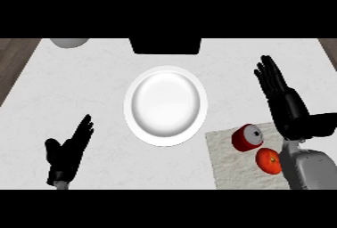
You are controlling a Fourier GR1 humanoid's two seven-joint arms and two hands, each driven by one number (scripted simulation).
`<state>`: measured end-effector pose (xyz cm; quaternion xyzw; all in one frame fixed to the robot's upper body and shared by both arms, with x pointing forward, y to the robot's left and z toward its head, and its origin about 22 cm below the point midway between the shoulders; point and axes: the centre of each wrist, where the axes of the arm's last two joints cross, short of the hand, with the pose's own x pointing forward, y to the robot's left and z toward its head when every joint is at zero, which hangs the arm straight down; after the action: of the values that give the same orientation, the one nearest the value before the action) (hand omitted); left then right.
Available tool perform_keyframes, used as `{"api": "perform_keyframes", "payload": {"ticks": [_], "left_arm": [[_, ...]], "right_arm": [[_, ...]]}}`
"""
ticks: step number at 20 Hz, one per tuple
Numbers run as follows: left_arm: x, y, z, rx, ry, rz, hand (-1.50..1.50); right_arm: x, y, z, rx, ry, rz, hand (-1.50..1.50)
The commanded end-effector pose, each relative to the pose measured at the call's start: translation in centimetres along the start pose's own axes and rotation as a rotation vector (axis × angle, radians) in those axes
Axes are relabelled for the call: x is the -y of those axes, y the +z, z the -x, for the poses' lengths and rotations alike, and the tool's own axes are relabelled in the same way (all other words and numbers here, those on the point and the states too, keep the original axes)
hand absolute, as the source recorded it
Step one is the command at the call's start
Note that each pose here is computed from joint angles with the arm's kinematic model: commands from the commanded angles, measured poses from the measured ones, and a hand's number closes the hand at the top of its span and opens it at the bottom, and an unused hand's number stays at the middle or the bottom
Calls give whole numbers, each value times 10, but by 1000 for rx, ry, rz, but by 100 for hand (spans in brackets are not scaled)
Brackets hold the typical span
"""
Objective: Pick the tomato from the placemat and place it in the plate
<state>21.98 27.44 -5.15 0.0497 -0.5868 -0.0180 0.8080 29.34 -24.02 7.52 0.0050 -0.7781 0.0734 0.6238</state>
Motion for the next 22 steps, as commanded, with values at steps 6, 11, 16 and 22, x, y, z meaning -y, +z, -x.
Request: {"api": "perform_keyframes", "payload": {"ticks": [6,11,16,22], "left_arm": [[-38,-33,-92,203,-89,-104,0],[-33,-28,-66,143,-49,-65,0],[-27,-33,-93,166,-67,-35,0],[-21,-37,-96,162,-59,-37,0]], "right_arm": [[119,55,32,25,-115,-45,150],[118,113,75,58,127,347,-150],[148,165,105,19,224,67,-150],[140,163,98,-51,421,-38,-150]]}}
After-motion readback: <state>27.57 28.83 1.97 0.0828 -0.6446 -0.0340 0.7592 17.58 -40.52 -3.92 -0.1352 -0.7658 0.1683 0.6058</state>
